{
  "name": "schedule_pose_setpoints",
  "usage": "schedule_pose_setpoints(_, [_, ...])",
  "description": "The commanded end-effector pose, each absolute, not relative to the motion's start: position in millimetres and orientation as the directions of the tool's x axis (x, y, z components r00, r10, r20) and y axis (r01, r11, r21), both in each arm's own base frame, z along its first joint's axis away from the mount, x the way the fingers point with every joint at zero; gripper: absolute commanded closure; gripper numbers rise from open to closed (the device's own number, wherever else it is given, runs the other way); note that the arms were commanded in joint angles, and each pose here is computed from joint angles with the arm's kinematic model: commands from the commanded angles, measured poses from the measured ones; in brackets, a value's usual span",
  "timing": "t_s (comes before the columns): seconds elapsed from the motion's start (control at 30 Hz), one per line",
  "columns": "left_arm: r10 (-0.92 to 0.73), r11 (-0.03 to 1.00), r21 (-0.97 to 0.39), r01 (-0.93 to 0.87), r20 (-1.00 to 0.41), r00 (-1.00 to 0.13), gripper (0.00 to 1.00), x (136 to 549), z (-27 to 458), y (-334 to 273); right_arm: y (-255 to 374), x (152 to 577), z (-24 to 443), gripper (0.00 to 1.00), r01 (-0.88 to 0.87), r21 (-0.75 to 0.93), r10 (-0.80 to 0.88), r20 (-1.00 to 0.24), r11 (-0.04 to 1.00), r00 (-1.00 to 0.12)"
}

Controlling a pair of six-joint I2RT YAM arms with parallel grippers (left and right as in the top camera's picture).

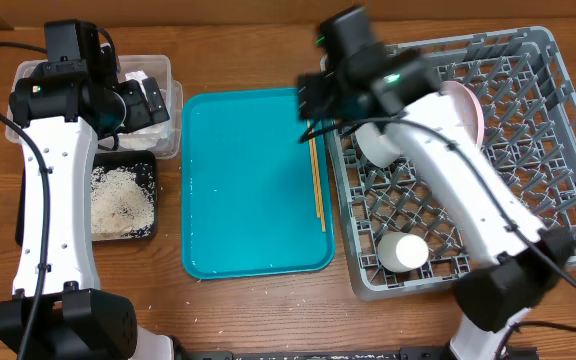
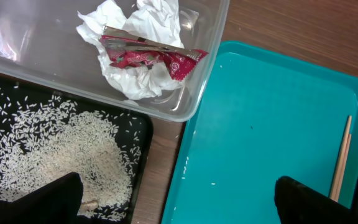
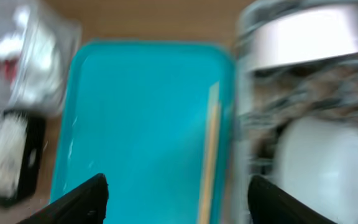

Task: Sort waste into correct bins and load items into the dishwasher
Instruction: 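Move the right gripper to the chopsticks on the teal tray and grasp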

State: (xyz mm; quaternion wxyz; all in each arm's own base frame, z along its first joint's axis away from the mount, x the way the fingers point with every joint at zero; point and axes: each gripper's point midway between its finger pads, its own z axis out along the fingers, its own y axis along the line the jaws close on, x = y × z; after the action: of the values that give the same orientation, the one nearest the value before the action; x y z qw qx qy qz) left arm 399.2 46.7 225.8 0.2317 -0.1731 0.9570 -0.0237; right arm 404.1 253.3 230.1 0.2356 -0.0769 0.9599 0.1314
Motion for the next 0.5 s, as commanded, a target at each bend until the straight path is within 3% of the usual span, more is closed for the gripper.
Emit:
schedule_pose_setpoints(0.0, [-0.353, 0.935, -0.133, -0.329, -0.454, -0.818, 0.0, 400, 235, 47, 277, 390, 184, 0.3, -0.242, 0.189, -0.157, -0.378, 0.952, -0.913])
schedule_pose_setpoints(0.47, [-0.352, 0.935, -0.133, -0.329, -0.454, -0.818, 0.0, 400, 235, 47, 274, 392, 56, 0.38, -0.217, -0.049, -0.222, -0.194, 0.975, -0.955])
